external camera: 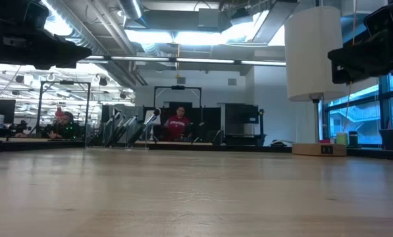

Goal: Put items in baskets/containers
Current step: Return to Home Position

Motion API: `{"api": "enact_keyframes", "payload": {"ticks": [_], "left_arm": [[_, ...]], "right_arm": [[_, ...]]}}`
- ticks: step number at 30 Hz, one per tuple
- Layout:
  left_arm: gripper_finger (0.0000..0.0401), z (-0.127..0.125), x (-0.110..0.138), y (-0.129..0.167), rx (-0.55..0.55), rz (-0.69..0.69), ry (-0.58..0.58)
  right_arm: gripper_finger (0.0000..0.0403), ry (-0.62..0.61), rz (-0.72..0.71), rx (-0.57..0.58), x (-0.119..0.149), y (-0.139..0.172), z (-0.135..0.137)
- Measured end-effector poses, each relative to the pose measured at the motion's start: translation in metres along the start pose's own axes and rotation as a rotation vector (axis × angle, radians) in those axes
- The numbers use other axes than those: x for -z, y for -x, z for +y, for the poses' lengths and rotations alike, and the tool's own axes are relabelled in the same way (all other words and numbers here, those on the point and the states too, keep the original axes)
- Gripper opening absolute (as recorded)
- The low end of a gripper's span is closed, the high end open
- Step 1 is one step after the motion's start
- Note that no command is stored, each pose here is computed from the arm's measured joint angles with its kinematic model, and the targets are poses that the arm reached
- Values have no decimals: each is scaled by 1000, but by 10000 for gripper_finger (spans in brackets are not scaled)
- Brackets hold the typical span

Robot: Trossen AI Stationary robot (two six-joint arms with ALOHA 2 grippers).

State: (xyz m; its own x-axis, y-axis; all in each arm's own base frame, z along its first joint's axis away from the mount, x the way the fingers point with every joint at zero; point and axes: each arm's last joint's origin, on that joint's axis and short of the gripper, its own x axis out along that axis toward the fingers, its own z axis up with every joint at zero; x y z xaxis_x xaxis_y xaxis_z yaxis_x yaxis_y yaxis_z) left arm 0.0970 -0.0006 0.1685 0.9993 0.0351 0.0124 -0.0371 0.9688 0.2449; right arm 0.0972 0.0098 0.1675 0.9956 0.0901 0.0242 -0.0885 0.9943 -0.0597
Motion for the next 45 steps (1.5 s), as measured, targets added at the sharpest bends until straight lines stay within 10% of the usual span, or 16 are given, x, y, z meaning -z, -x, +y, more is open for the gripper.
{"api": "enact_keyframes", "payload": {"ticks": [45], "left_arm": [[12, 0, 0, 0, 0, 0, 0]], "right_arm": [[16, 0, 0, 0, 0, 0, 0]]}}
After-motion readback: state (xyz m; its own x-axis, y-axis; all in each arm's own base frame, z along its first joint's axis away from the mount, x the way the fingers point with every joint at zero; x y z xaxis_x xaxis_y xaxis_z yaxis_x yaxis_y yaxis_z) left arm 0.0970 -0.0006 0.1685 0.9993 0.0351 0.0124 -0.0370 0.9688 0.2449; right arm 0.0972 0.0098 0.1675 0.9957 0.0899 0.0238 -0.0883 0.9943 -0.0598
